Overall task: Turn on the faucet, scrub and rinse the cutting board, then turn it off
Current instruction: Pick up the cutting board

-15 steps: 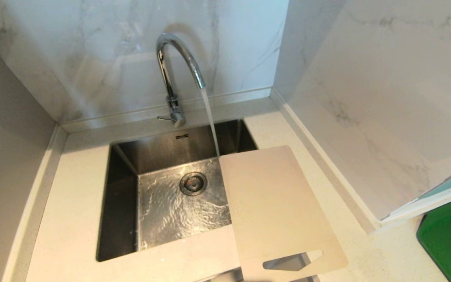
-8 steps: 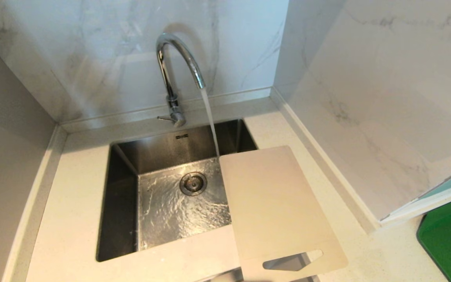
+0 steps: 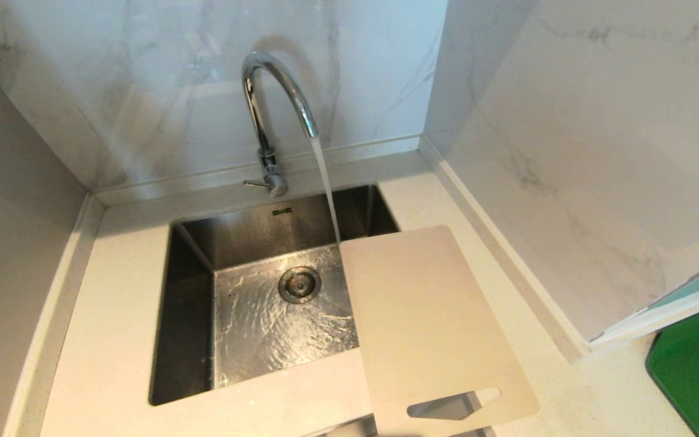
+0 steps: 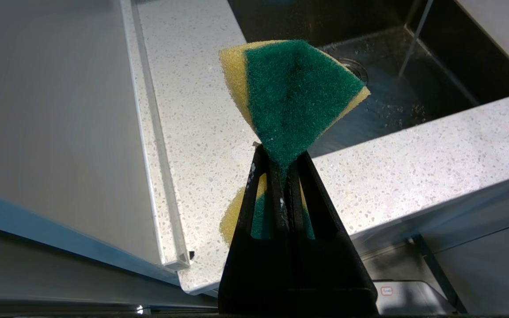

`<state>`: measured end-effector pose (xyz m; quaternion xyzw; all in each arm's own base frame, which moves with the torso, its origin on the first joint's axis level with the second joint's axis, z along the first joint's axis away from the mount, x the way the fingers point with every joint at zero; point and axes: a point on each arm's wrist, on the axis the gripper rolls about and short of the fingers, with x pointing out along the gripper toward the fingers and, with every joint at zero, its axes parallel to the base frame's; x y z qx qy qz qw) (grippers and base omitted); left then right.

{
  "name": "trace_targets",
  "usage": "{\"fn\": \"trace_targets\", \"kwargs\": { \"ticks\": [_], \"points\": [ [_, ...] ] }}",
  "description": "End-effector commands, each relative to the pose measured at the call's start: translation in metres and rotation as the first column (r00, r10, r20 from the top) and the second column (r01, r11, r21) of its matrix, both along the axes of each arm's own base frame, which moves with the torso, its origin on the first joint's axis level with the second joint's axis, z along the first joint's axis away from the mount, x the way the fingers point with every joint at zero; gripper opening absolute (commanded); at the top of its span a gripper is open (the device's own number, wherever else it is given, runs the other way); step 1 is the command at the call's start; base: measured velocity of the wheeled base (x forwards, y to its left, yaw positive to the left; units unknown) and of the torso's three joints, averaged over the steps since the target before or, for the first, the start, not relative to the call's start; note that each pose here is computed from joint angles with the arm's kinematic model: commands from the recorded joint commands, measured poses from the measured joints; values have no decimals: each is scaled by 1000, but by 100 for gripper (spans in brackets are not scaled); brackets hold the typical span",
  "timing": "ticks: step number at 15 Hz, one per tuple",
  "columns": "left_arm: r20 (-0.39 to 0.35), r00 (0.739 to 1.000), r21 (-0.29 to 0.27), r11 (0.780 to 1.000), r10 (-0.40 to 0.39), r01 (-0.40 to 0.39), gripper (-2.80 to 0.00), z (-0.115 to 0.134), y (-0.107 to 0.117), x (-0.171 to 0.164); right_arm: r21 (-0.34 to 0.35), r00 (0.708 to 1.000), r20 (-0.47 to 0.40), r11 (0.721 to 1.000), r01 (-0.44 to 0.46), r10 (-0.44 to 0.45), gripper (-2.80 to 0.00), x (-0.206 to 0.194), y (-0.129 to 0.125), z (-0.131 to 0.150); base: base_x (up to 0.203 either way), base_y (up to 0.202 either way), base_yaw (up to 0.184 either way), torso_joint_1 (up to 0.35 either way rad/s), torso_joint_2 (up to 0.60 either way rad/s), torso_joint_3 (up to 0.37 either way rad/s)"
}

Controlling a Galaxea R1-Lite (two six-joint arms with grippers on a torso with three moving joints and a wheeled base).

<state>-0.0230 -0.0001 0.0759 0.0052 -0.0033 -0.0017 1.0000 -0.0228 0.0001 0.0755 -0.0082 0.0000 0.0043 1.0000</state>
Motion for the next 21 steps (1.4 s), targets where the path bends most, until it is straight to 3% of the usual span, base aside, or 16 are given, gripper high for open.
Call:
{"fn": "trace_targets", "kwargs": {
  "ticks": [1,21],
  "points": [
    [-2,1000,0,1000,0,0,-280,0,0,0,0,1000,0,1000,-1,1,-280,0,0,0,0,0,0,0,0,0],
    [-2,1000,0,1000,0,0,-280,0,0,0,0,1000,0,1000,-1,1,-280,0,0,0,0,0,0,0,0,0]
  ]
}}
